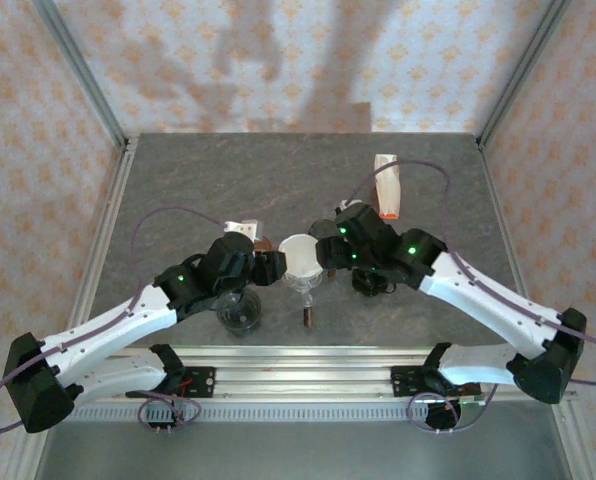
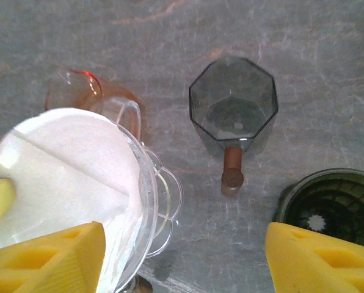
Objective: Place the coffee filter in the dripper
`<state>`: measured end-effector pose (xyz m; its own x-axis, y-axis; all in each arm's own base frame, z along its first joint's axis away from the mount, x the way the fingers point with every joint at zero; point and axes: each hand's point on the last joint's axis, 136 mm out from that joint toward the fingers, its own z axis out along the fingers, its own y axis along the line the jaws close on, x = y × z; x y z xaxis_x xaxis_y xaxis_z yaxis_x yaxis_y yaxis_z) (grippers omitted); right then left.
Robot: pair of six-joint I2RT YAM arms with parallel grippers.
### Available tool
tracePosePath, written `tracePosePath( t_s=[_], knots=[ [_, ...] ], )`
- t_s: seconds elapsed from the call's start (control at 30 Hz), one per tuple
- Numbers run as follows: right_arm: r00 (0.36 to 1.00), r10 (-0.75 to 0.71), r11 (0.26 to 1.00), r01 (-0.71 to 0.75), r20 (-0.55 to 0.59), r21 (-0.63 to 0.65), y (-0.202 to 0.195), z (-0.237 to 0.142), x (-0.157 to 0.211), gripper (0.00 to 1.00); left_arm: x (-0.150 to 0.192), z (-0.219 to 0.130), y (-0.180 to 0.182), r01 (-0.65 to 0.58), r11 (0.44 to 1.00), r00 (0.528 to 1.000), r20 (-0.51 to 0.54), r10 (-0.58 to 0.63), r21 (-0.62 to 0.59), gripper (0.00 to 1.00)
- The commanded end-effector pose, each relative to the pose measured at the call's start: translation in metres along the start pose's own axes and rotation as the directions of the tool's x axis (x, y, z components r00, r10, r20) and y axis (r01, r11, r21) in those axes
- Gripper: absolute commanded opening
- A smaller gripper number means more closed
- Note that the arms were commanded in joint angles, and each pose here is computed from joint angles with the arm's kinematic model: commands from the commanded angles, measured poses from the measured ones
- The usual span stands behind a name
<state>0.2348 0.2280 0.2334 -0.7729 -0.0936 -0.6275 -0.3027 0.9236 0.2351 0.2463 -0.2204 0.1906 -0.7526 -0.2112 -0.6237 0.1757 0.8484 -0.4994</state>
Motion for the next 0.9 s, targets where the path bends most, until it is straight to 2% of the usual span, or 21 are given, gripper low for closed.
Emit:
tracePosePath(
  t_s=[0.0, 0.27, 0.53, 0.7, 0.87],
  knots=[
    [0.993, 0.033, 0.999, -0.033, 0.109, 0.003, -0.003, -0.025, -0.022, 0.7, -0.003, -0.001, 0.004, 0.015, 1.0, 1.0, 0.018, -0.015, -0.018, 0.53],
    [0.988, 0.042, 0.999, -0.045, 0.15, 0.016, -0.01, -0.038, -0.027, 0.7, -0.009, -0.004, -0.002, 0.023, 1.0, 0.999, 0.034, -0.023, 0.002, 0.62],
    [0.982, 0.052, 0.998, -0.057, 0.179, 0.022, -0.013, -0.046, -0.033, 0.7, -0.022, -0.022, -0.013, 0.031, 0.998, 0.997, 0.073, -0.034, 0.047, 0.71],
    [0.98, 0.051, 0.998, -0.057, 0.192, 0.026, -0.015, -0.051, -0.035, 0.7, -0.028, -0.032, -0.018, 0.03, 0.997, 0.995, 0.093, -0.036, 0.067, 0.74],
    [0.978, 0.061, 0.997, -0.069, 0.2, 0.033, -0.018, -0.055, -0.034, 0.7, -0.034, -0.043, -0.013, 0.027, 0.998, 0.991, 0.129, -0.033, 0.049, 0.72]
  ],
)
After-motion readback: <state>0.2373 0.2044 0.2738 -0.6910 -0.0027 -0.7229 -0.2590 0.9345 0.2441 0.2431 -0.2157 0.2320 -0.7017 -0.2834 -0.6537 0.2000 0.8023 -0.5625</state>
